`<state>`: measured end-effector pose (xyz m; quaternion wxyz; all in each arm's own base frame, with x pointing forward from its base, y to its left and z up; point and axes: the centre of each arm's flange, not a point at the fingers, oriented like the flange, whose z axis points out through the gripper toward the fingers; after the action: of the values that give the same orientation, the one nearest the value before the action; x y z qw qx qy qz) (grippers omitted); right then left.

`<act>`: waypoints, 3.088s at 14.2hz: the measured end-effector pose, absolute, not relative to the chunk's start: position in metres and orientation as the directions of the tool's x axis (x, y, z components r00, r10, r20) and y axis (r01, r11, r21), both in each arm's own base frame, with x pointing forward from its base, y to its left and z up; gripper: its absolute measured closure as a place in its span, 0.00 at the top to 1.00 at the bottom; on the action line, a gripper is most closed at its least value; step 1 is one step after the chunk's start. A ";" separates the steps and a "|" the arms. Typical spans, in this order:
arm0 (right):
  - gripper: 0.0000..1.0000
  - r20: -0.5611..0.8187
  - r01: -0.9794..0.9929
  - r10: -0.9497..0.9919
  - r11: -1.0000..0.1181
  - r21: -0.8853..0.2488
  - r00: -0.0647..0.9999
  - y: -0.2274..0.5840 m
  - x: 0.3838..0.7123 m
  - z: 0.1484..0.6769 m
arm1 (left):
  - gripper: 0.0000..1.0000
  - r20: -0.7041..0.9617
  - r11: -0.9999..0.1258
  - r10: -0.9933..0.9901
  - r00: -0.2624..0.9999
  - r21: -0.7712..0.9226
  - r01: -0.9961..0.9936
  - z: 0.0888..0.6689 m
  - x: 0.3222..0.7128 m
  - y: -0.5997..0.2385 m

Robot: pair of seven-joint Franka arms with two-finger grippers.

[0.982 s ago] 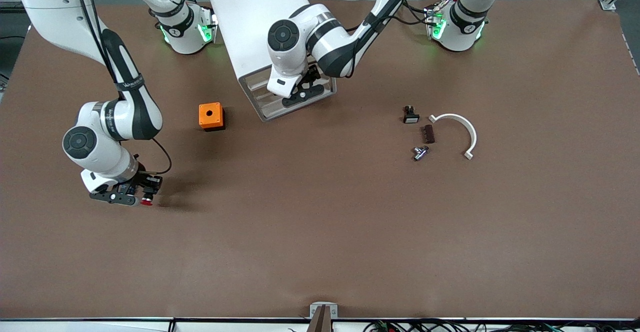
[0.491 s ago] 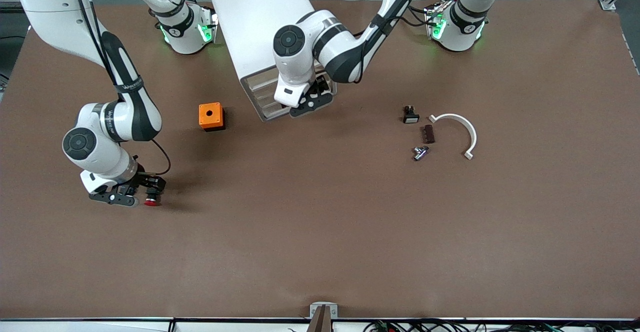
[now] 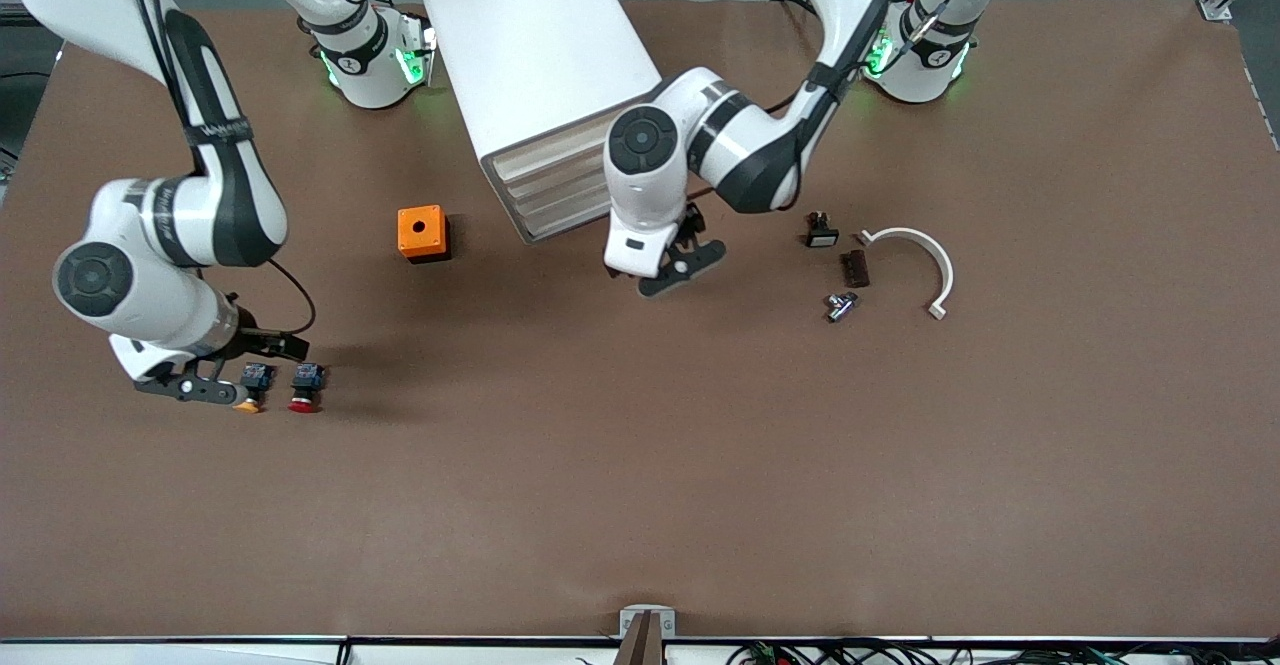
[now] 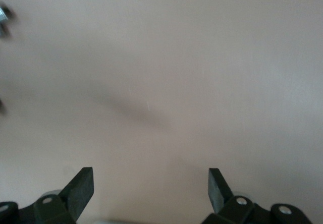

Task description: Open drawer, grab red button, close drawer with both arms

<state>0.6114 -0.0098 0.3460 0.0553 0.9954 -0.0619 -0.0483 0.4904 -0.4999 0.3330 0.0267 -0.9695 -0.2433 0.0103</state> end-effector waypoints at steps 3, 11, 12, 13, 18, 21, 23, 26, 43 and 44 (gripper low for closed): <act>1.00 -0.184 -0.082 -0.105 -0.988 0.127 0.977 -0.014 0.601 0.425 | 1.00 0.064 -0.851 0.520 0.852 -0.041 0.523 0.360 0.536 -0.450; 1.00 -0.246 0.002 -0.020 -0.996 0.087 0.969 -0.037 0.572 0.569 | 1.00 0.075 -0.823 0.565 0.822 -0.009 0.567 0.451 0.614 -0.294; 1.00 -0.231 0.003 -0.016 -0.997 0.082 0.973 -0.043 0.568 0.579 | 1.00 0.068 -0.832 0.552 0.831 -0.018 0.555 0.466 0.616 -0.272; 1.00 -0.214 0.004 -0.014 -0.997 0.081 0.977 -0.046 0.564 0.589 | 1.00 0.060 -0.838 0.542 0.838 -0.027 0.544 0.481 0.617 -0.250; 1.00 -0.134 -0.021 -0.032 -0.996 0.085 0.990 -0.054 0.558 0.636 | 1.00 0.069 -0.885 0.464 0.883 -0.007 0.466 0.554 0.617 -0.145; 1.00 -0.132 -0.038 -0.046 -0.997 0.062 0.990 -0.061 0.556 0.640 | 1.00 0.062 -0.920 0.391 0.918 -0.011 0.393 0.580 0.602 -0.105; 1.00 -0.131 -0.033 -0.040 -0.998 0.052 0.991 -0.057 0.550 0.648 | 1.00 0.042 -0.939 0.342 0.939 -0.021 0.343 0.595 0.589 -0.080; 1.00 -0.108 -0.031 -0.032 -0.999 0.010 0.994 -0.052 0.537 0.665 | 1.00 0.026 -0.963 0.267 0.963 -0.023 0.268 0.615 0.571 -0.052; 1.00 0.009 -0.021 -0.021 -1.000 -0.005 1.000 -0.045 0.488 0.670 | 1.00 -0.010 -0.997 0.065 0.998 -0.046 0.065 0.628 0.508 -0.067; 1.00 0.011 -0.021 -0.021 -1.000 -0.005 1.000 -0.045 0.489 0.670 | 1.00 -0.011 -0.997 0.065 0.998 -0.046 0.065 0.629 0.508 -0.067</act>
<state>0.4888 -0.0454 0.6695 -0.0023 0.9999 -0.0105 0.0054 0.5076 -0.0671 0.6285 0.0230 -0.9992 -0.0326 0.0062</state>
